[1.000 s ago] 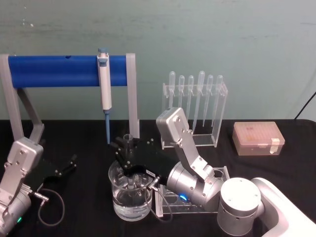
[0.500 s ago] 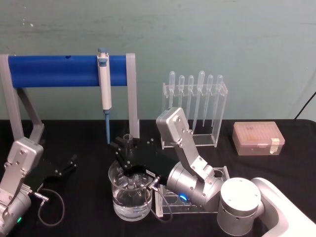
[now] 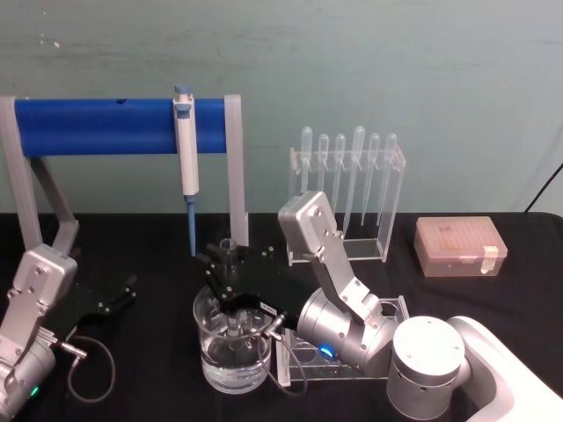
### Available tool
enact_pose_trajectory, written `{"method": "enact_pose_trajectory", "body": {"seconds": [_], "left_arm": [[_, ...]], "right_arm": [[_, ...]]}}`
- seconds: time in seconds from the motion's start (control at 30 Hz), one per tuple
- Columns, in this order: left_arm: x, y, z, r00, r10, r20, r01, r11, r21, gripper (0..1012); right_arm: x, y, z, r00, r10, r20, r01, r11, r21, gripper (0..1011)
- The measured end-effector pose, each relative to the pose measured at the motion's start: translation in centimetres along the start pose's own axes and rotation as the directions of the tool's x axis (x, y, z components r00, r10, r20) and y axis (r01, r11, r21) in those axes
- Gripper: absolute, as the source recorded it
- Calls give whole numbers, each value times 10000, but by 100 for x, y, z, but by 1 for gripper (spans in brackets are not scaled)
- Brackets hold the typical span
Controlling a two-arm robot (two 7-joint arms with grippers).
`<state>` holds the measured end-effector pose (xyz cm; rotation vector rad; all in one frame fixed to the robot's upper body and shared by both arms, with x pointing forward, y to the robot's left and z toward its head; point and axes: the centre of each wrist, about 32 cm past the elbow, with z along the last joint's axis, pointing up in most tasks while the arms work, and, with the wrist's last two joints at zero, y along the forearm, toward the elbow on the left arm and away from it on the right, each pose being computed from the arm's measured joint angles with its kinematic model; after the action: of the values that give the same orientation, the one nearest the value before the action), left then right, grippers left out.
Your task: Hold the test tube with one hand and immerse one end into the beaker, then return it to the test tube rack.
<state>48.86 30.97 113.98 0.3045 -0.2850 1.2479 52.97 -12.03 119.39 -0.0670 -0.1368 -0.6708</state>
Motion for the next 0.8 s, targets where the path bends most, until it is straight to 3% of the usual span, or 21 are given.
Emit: {"method": "enact_pose_trajectory", "body": {"seconds": [0.8], "left_arm": [[0,0,0,10000,0,0,0,10000,0,1000]], "right_arm": [[0,0,0,10000,-1,1,1,10000,0,127]]}}
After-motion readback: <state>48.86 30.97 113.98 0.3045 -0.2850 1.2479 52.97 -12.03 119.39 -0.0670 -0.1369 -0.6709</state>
